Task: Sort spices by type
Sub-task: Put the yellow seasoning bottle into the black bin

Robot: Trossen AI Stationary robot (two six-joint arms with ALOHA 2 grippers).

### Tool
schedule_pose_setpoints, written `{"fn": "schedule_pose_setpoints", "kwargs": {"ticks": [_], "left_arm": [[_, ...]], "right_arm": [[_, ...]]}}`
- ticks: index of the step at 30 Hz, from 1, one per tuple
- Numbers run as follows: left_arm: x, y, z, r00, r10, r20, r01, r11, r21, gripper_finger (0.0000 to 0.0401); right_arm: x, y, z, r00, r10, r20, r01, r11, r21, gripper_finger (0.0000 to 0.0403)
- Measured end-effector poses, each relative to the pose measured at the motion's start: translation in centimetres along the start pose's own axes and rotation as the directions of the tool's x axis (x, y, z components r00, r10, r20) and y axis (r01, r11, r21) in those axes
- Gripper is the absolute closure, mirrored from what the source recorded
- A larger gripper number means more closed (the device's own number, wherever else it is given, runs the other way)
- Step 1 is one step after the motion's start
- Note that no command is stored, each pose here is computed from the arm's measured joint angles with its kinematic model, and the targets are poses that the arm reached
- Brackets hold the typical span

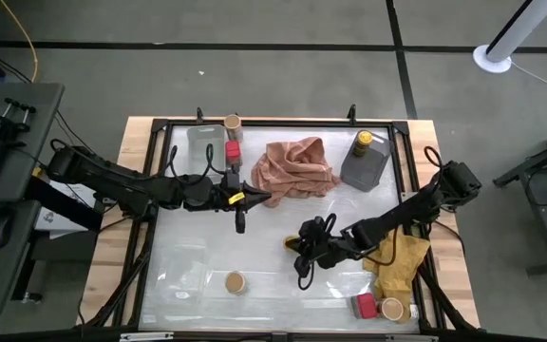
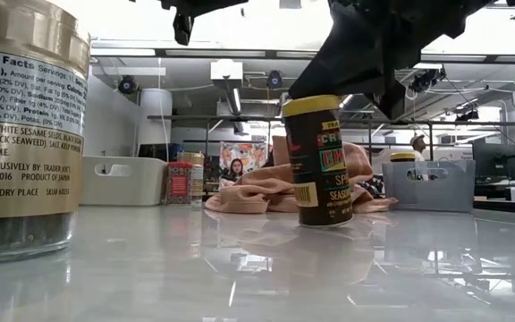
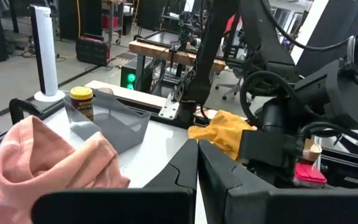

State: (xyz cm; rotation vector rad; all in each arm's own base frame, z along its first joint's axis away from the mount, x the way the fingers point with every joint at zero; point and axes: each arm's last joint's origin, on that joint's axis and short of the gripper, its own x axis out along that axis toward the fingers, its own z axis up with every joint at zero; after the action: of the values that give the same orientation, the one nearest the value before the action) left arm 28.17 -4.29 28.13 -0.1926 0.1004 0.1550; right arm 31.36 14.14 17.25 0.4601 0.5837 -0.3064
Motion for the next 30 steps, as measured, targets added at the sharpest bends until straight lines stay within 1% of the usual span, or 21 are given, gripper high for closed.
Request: {"fn": "schedule_pose_setpoints", "kwargs": {"ticks": [10, 18, 30], "left_arm": [[0.0, 0.0, -0.1, 1.000, 0.001, -0.008, -0.001, 1.000, 0.003, 0.0401], [0.0, 0.0, -0.1, 1.000, 0.002, -0.012, -0.002, 1.000, 0.004, 0.0401], [0.0, 0.0, -0.1, 1.000, 0.002, -0.012, -0.002, 1.000, 0.004, 0.0401]], "right_arm": [[-0.8, -1.1, 1.9, 0.999, -0.030, 0.023, 0.030, 1.000, -0.004, 0.0403], [-1.1, -1.1, 2.2, 0.999, -0.022, 0.022, 0.022, 1.000, 0.000, 0.0403], [-3.2, -1.6, 3.2, 1.000, -0.025, 0.001, 0.025, 1.000, -0.012, 0.0403]]}}
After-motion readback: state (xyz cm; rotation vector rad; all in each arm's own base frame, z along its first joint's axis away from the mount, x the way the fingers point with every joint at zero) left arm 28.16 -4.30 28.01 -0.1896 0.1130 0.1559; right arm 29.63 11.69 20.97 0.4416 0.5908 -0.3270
